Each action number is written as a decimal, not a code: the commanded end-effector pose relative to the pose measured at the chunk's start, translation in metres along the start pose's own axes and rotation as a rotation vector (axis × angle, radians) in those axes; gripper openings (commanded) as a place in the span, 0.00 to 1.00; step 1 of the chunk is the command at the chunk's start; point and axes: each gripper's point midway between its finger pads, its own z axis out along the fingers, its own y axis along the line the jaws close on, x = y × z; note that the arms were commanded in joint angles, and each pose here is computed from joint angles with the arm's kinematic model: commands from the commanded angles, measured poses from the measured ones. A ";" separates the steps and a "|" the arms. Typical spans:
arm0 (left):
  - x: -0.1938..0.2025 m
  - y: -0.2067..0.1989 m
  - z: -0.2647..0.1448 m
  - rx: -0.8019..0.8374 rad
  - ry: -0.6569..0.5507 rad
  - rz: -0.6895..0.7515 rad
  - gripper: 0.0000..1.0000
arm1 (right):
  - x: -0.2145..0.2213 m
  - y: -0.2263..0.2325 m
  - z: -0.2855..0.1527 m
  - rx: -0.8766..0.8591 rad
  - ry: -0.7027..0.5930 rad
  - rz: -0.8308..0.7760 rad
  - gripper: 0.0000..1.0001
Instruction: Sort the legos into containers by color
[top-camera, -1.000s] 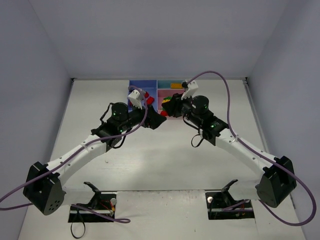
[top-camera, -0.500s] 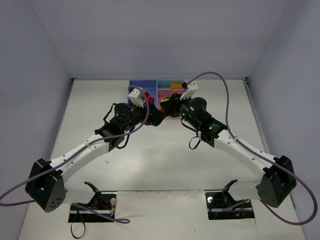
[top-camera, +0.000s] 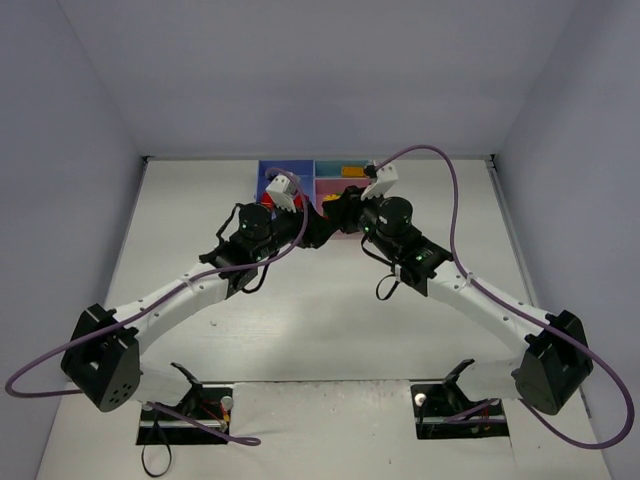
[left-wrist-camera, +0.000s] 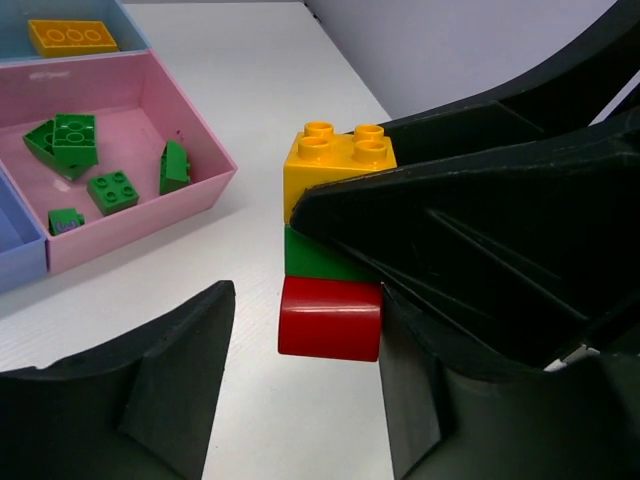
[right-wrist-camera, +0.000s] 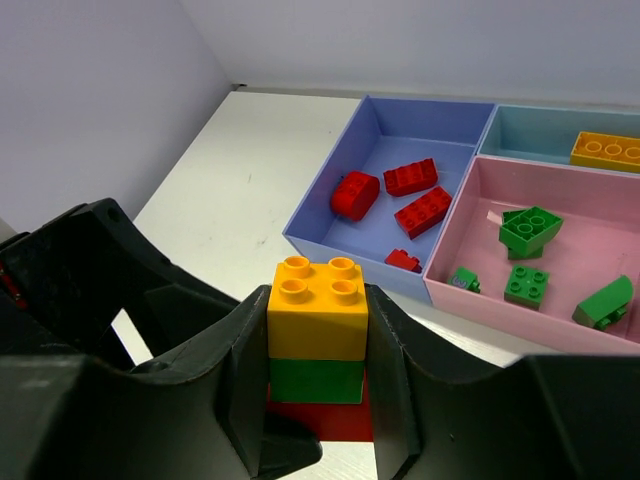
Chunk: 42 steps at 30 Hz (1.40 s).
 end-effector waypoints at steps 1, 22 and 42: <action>-0.054 -0.032 0.005 0.094 -0.153 0.011 0.49 | -0.031 0.028 -0.005 -0.089 -0.111 0.032 0.00; 0.010 -0.015 -0.012 0.118 -0.060 -0.022 0.00 | -0.043 0.006 -0.008 -0.007 -0.156 0.003 0.00; -0.015 0.106 -0.003 -0.277 0.059 -0.017 0.00 | -0.031 -0.072 -0.041 0.172 -0.067 -0.166 0.00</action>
